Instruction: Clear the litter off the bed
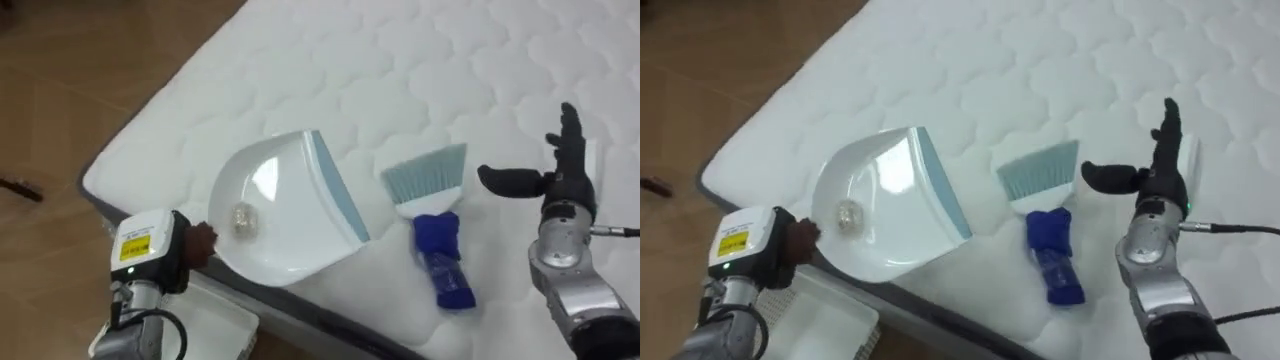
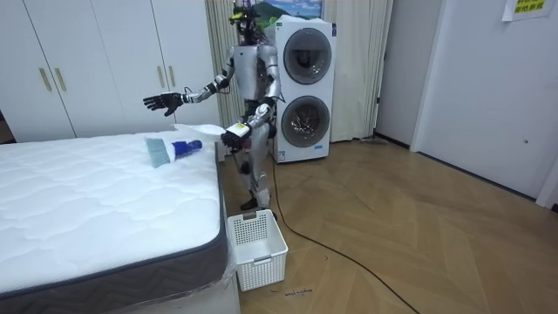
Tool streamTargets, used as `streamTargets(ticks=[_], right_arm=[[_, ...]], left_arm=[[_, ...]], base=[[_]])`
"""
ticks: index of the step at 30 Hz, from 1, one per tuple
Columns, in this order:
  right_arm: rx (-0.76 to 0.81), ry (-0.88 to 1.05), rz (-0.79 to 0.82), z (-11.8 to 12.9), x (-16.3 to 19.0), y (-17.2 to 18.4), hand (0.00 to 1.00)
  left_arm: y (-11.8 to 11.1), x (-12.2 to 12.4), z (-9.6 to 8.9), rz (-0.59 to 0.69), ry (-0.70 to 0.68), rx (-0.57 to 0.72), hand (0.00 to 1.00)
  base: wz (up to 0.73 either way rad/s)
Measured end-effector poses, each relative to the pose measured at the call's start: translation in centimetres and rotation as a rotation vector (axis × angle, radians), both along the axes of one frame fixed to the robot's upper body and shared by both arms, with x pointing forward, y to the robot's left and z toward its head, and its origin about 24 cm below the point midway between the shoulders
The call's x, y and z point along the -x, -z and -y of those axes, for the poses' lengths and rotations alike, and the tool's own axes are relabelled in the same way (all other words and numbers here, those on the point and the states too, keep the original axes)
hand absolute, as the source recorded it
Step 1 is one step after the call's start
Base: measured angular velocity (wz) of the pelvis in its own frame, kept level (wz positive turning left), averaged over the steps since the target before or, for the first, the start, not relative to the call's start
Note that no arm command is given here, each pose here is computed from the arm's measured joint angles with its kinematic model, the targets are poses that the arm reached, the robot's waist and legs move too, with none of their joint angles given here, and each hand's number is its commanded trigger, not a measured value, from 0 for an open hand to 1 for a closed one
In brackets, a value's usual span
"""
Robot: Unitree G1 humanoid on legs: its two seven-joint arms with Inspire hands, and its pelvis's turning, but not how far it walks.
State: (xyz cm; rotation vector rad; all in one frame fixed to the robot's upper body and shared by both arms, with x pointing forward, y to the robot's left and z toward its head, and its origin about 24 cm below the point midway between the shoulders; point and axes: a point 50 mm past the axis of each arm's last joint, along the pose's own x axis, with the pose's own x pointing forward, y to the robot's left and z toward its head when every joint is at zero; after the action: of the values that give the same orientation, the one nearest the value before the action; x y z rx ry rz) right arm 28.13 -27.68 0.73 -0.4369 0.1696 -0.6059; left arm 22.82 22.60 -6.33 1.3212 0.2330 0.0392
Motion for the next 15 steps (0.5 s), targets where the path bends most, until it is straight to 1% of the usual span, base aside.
streamTargets(ticks=[2,3,5,8,12,15], right_arm=[[0.012,0.089,0.037,1.2,0.5,-0.3,0.0],[0.007,0.109,0.035,1.3,0.9,-0.1,0.0],[-0.003,0.123,0.018,1.3,1.5,0.5,0.0],[-0.006,0.111,0.044,1.1,1.2,-0.1,0.0],[-0.014,0.073,0.061,0.8,0.8,-0.5,0.0],[-0.016,0.05,0.069,0.6,0.7,-0.8,0.0]], left_arm=[[-0.3,-0.4,0.7,0.022,0.013,0.018,1.0],[-0.3,-0.3,0.7,0.021,0.015,0.023,1.0],[-0.3,-0.3,0.4,0.019,0.01,0.021,1.0],[-0.3,-0.5,0.4,0.002,-0.001,0.052,1.0],[-0.2,-0.5,0.5,-0.015,-0.005,0.053,1.0],[-0.1,-0.2,0.3,-0.02,-0.014,0.051,1.0]], base=[[1.5],[1.41],[1.46],[1.53],[0.81],[0.44]])
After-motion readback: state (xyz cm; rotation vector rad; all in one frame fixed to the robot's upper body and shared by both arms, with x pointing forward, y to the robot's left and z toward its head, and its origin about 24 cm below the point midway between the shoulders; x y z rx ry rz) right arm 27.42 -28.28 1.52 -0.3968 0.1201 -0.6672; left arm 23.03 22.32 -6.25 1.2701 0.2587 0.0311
